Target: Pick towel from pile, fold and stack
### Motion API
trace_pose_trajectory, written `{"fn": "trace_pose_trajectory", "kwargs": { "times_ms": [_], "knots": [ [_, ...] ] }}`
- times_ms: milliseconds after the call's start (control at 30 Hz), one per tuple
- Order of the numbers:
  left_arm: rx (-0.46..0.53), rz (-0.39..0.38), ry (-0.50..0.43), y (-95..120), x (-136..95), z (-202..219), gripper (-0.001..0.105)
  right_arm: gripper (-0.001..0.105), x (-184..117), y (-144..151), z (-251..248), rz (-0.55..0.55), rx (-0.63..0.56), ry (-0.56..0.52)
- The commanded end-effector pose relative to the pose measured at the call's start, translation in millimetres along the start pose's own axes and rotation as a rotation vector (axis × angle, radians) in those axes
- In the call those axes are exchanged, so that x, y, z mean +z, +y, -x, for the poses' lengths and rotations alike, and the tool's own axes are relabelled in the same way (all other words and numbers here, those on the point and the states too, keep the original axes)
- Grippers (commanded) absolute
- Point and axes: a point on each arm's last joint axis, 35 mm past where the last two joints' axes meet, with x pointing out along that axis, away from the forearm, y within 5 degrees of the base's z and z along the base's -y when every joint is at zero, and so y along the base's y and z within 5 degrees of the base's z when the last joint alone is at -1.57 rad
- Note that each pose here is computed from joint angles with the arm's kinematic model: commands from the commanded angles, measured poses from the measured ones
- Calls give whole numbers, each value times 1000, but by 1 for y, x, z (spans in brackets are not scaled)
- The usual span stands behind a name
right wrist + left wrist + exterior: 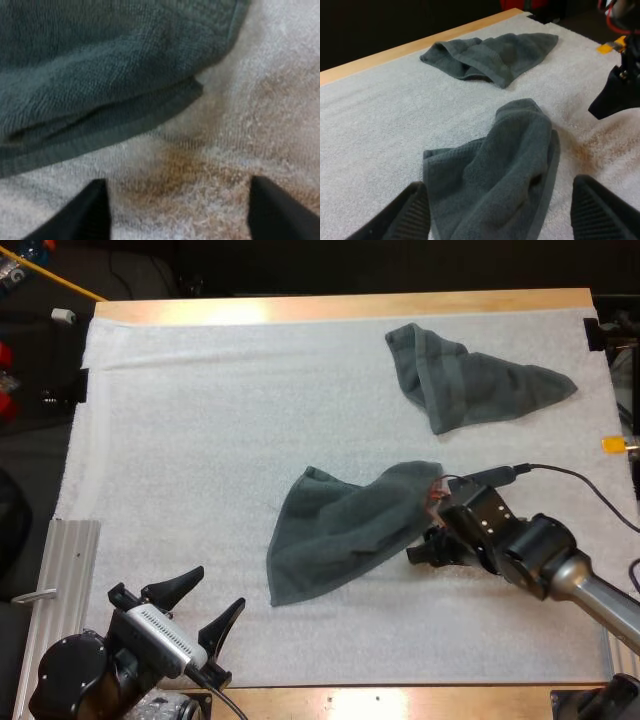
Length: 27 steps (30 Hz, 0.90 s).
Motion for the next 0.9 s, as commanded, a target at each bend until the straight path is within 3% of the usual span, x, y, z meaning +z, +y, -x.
{"fn": "trace_pose_trajectory", "kwargs": {
  "times_ms": [0, 400, 600, 867],
  "knots": [
    [-14, 4, -9, -1, 2, 0, 58, 45, 3, 0, -4, 4, 2, -10],
    [-44, 11, -6, -2, 2, 0, 58, 44, 3, 10, -71, 19, -9, 93],
    [-58, 11, -5, -2, 1, 0, 58, 44, 7, -7, -89, -55, -35, 86],
    [-58, 11, -5, -2, 1, 0, 58, 44, 13, -37, -93, -212, 111, 36]
  ]
}}
